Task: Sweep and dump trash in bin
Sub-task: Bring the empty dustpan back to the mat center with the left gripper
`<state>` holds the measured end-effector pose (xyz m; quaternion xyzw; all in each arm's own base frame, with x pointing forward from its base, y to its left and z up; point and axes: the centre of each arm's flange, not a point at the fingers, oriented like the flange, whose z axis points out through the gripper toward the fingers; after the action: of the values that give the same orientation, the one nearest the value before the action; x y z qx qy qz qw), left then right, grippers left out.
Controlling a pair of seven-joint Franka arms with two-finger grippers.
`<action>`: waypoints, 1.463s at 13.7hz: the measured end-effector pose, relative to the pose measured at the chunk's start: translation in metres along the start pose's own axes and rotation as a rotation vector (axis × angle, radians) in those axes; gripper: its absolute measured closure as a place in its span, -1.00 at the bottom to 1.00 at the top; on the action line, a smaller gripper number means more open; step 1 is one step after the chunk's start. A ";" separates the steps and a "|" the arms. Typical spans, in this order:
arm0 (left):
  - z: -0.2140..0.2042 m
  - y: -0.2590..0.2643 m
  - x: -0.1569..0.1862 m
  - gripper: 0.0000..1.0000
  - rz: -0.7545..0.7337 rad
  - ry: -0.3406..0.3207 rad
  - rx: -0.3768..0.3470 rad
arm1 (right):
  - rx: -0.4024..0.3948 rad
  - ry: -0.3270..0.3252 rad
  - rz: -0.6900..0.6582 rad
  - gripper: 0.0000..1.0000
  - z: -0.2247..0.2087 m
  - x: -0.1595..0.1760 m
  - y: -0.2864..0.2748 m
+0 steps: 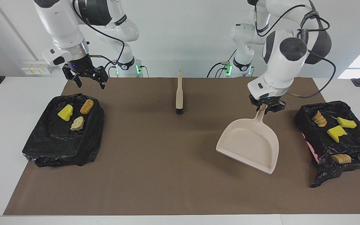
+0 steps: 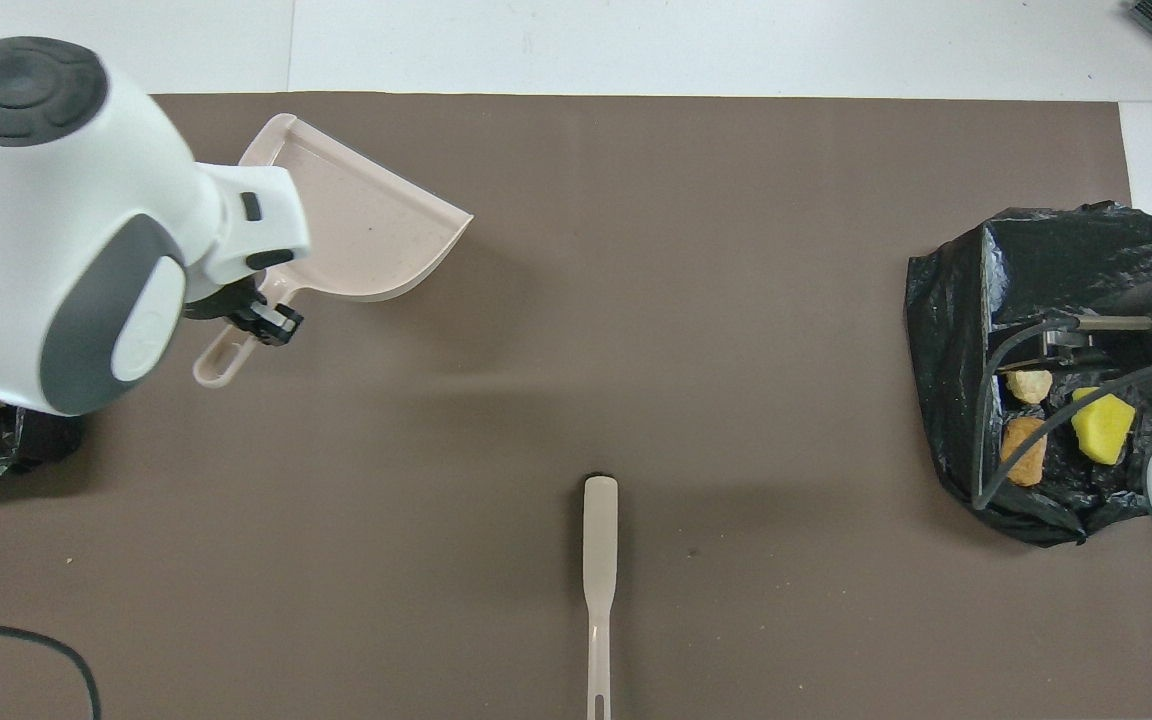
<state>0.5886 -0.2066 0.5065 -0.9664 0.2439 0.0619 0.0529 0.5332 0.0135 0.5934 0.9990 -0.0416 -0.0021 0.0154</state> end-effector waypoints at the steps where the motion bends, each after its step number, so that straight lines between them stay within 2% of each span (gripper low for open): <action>1: 0.005 0.026 0.016 0.37 -0.045 0.005 -0.007 | 0.000 0.000 0.000 -1.00 0.000 0.000 0.000; 5: 0.025 0.110 0.075 0.37 -0.210 0.065 -0.036 | 0.000 0.000 0.000 -1.00 0.000 0.000 0.000; 8: 0.034 0.151 0.106 0.37 -0.359 0.136 -0.160 | 0.000 0.000 0.000 -1.00 0.000 0.000 0.000; 10: 0.040 0.164 0.116 0.37 -0.430 0.153 -0.237 | 0.000 0.000 0.000 -1.00 0.000 0.000 0.000; 15: 0.080 0.229 0.128 0.37 -0.402 0.147 -0.240 | 0.000 0.000 0.000 -1.00 0.000 0.000 0.000; 20: 0.098 0.242 0.130 0.37 -0.390 0.128 -0.229 | 0.000 0.000 0.000 -1.00 0.000 0.000 0.000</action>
<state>0.5777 -0.4659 0.3735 -0.9969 0.0468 0.0166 -0.0617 0.5332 0.0135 0.5934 0.9990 -0.0416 -0.0021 0.0154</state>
